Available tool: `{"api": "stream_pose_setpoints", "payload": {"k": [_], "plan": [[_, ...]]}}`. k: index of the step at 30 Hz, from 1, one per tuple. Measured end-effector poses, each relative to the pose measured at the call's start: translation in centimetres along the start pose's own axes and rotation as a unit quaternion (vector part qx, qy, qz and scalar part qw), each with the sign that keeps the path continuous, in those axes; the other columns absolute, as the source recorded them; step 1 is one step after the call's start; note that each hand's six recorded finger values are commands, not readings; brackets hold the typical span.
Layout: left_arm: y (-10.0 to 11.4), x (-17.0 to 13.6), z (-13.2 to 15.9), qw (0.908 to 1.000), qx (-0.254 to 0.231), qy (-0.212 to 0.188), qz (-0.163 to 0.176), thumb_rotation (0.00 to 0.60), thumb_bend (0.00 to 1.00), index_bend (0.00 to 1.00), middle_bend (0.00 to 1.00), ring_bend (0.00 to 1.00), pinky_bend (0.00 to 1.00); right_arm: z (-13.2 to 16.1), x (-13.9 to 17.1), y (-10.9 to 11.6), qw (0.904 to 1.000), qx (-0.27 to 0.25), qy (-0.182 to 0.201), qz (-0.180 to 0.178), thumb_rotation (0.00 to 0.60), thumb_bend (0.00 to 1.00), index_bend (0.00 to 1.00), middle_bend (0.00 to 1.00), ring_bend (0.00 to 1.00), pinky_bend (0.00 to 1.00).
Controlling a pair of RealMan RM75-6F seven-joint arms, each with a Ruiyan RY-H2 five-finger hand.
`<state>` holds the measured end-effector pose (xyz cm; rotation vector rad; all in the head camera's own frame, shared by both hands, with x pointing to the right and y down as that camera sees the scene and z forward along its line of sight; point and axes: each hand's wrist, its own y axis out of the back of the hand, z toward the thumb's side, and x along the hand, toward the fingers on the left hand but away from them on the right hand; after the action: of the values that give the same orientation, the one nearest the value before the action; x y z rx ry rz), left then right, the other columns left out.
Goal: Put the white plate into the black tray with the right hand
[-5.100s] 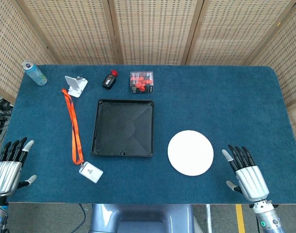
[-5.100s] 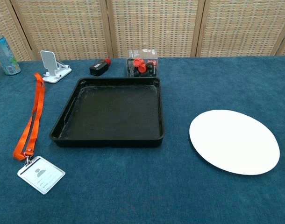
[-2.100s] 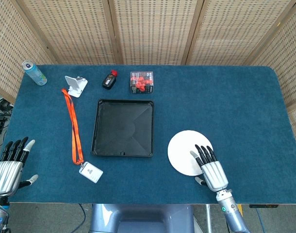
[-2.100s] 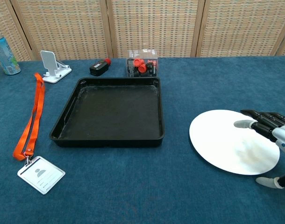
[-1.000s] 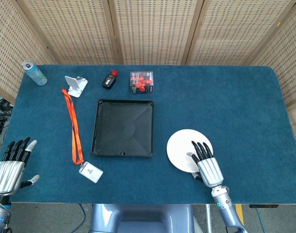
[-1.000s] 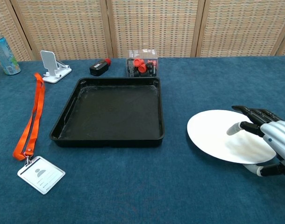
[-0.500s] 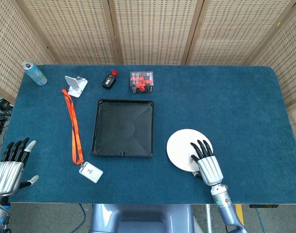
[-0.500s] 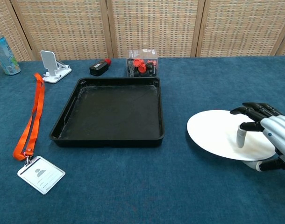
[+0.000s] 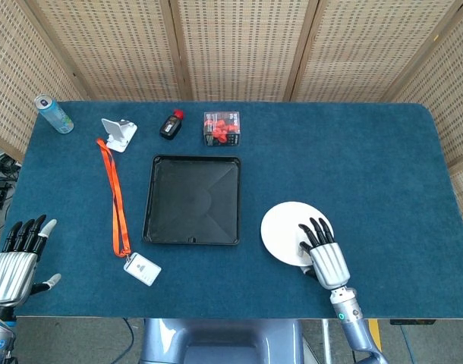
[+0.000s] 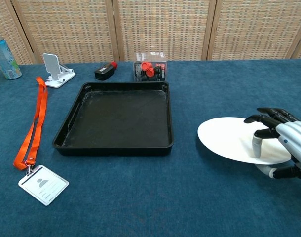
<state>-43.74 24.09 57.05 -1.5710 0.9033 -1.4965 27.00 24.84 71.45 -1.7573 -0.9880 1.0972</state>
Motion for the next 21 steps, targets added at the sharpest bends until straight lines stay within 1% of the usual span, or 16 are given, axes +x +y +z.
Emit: {"api": "stream_pose_setpoints", "payload": {"k": [10,19,21], "plan": [[0.0,0.0,0.0,1.0000,-0.001,0.000,0.001,0.600,0.02,0.00,0.00,0.00,0.00,-0.1,0.0,0.2,1.0000,0.002,-0.002,-0.003,0.600,0.58,0.64,0.28,0.08,0.09],[0.0,0.1,0.0,1.0000,-0.001,0.001,0.000,0.600,0.03,0.00,0.00,0.00,0.00,-0.1,-0.2,0.8,0.9998,0.004,-0.002,-0.019,0.600,0.53,0.66,0.30,0.09,0.09],[0.0,0.1,0.0,1.0000,-0.002,0.000,0.001,0.600,0.02,0.00,0.00,0.00,0.00,0.0,-0.2,1.0,0.9996,0.001,-0.001,-0.027,0.600,0.52,0.67,0.30,0.09,0.10]]}}
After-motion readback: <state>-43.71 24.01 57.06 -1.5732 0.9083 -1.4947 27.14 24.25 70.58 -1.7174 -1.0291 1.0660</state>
